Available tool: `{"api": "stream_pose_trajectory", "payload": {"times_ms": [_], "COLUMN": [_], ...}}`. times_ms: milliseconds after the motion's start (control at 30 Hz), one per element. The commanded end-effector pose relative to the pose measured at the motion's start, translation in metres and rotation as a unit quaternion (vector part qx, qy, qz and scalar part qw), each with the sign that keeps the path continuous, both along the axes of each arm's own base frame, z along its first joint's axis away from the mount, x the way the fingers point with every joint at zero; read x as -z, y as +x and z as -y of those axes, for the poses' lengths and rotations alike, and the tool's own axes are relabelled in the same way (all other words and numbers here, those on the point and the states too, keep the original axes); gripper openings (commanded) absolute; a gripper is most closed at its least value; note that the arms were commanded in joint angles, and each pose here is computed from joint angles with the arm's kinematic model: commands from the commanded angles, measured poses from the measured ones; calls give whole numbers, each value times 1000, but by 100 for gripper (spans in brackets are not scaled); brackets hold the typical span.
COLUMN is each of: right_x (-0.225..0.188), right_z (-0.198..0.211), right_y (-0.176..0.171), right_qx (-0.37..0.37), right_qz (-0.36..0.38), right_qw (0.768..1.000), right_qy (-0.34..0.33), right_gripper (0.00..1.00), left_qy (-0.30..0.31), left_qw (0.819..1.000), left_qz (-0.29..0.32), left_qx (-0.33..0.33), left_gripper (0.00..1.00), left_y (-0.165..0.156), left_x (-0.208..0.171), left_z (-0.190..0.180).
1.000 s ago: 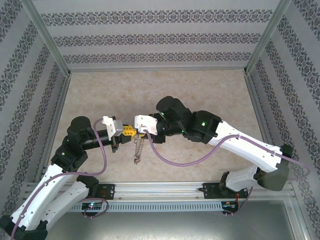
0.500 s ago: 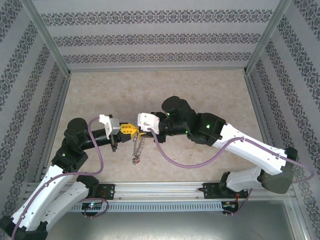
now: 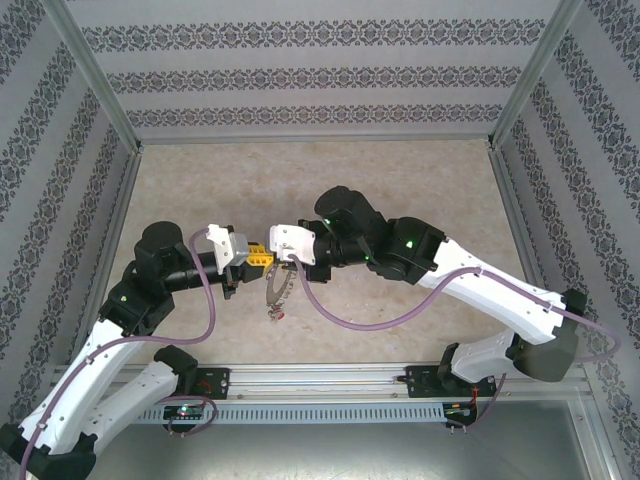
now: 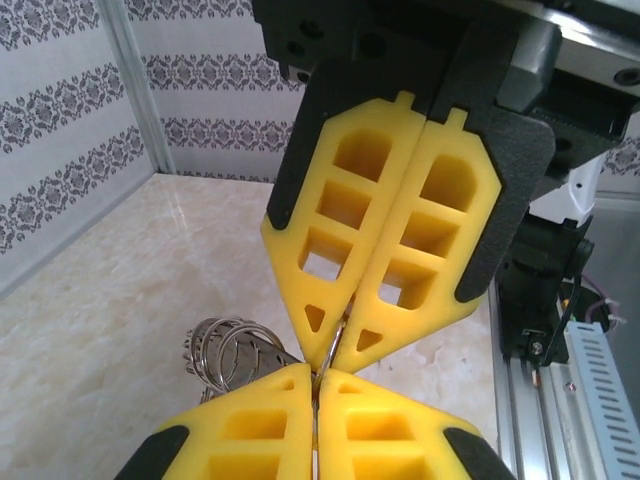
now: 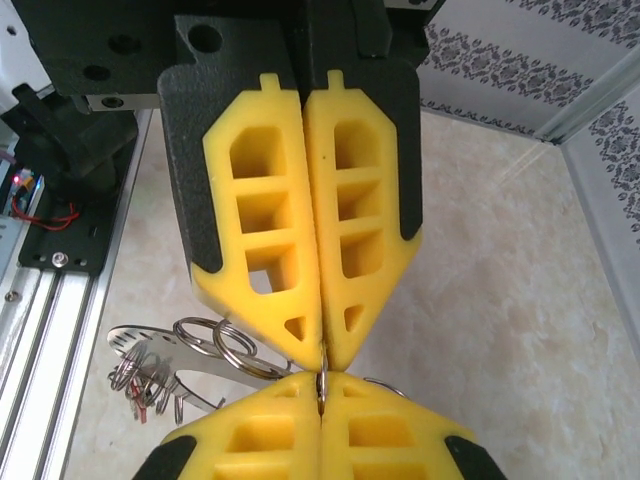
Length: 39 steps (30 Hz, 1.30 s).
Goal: Put the keys on the keyring
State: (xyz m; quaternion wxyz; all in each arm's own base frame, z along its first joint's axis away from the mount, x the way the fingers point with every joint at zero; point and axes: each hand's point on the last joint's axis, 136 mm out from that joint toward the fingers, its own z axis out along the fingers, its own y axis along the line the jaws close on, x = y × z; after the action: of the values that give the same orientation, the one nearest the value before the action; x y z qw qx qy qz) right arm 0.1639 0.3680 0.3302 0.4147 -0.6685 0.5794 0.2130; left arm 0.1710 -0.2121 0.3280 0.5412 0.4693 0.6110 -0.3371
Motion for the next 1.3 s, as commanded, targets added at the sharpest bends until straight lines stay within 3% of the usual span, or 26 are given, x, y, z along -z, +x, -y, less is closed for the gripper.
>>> {"api": "stream_pose_trajectory", "payload": {"times_ms": [0,100,233,333,533,700,1067,1267], "right_x": [-6,-7,-6,-8,-24,-36,-39,-39], "right_z": [-5,-5,0,6,11,12,8,3], "right_y": [1,1,0,1,-3,-15,-22,-20], "right_qx": [-16,-13,4,18,22,-6,-27,-31], "right_qz": [18,16,3,-12,-30,-42,-53,-55], "right_qw": [1000,1000,1000,999,994,989,985,985], "right_qy": [-7,-4,15,45,107,142,159,161], "right_gripper": [0,0,24,30,31,32,33,24], "left_qy": [9,-8,-43,-74,-119,-121,-124,-123], "left_qw": [999,999,998,995,989,989,989,989], "left_qz": [24,31,48,53,64,63,61,57], "left_qx": [22,25,23,35,54,56,56,60], "left_gripper": [0,0,0,0,0,0,0,0], "left_y": [-10,-12,-19,-25,-34,-34,-34,-34], "left_x": [-7,-12,-25,-36,-50,-49,-49,-48], "left_z": [1,2,-1,0,0,1,1,2]}}
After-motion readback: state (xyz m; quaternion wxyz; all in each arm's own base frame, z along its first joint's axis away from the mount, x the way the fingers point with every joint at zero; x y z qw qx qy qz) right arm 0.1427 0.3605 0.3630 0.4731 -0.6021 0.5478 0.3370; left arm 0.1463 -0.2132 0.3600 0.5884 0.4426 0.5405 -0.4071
